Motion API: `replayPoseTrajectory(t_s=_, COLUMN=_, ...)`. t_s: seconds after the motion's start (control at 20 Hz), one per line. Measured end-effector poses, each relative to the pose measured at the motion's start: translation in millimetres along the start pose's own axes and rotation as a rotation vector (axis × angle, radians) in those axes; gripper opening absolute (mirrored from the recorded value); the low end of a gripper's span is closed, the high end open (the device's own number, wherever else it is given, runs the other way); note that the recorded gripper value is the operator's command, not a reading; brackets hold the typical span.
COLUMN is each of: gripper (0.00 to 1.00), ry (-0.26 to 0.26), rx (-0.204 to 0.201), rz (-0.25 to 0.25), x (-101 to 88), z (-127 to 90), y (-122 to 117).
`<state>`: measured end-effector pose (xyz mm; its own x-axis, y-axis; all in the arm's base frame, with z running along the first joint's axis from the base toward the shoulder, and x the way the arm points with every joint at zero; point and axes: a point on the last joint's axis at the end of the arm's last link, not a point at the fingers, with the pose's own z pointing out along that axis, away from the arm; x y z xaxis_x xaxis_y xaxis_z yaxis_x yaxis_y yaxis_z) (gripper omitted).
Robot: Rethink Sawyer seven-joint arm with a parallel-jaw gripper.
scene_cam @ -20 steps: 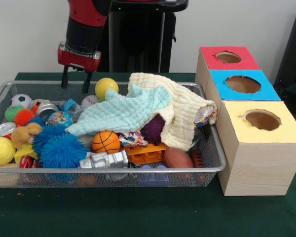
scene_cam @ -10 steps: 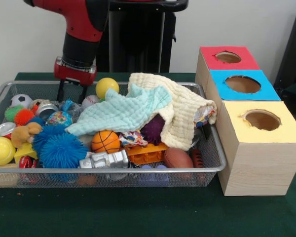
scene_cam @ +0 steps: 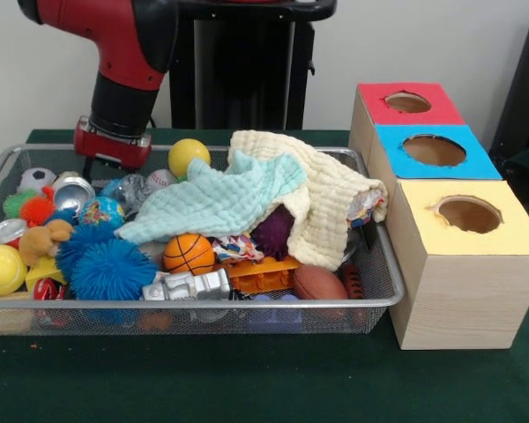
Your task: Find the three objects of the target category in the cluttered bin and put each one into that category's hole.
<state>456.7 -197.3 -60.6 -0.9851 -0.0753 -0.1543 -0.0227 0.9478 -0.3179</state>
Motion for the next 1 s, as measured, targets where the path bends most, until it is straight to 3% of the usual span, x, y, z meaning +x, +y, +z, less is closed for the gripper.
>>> replayPoseTrajectory(t_s=0.65, gripper=1.00, ry=-0.013, rx=-0.009, rz=-0.018, x=0.2, z=-0.3, y=-3.1)
replayPoseTrajectory(t_s=1.0, gripper=1.00, ry=-0.017, rx=-0.015, rz=-0.037, x=2.1, z=-12.5, y=1.2)
